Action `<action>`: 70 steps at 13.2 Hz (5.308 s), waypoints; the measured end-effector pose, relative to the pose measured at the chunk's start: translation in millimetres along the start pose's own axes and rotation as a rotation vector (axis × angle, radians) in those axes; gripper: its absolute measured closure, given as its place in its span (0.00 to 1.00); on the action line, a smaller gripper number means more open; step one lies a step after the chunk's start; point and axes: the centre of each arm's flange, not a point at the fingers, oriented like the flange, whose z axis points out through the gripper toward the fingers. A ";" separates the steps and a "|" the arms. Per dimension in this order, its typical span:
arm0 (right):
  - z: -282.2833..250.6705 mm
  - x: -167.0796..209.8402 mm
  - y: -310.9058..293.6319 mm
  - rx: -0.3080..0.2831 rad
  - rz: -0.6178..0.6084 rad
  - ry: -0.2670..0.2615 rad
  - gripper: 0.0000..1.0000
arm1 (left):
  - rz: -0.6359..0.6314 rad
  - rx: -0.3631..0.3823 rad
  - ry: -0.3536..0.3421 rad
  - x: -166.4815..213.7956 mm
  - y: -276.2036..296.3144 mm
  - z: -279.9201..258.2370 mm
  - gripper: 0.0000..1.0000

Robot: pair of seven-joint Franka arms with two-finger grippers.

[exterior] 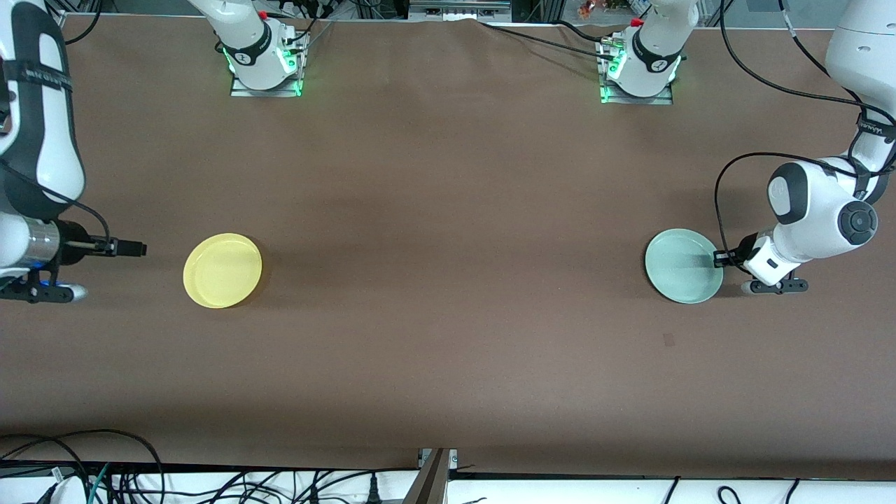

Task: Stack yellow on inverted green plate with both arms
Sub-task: 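Reach the left gripper to the green plate rim and grip it, then lift the green plate with the left gripper while the right gripper grips yellow, then flip the green plate upside down with the left gripper toward the table middle, then lower the inverted green plate and open the left gripper, then move the yellow plate onto the green plate while the left gripper withdraws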

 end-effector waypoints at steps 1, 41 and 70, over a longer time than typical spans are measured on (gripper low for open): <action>17.0 7.3 -0.6 0.000 -0.001 -0.001 0.00 | 0.010 0.004 -0.010 3.7 5.6 -8.4 0.97; 189.9 21.9 34.7 0.212 -0.168 0.091 0.90 | 0.231 0.979 0.761 -174.1 718.5 24.4 0.97; 55.6 28.0 -90.3 0.255 -0.243 0.024 0.98 | 0.308 0.497 0.309 -124.6 685.5 -161.1 0.00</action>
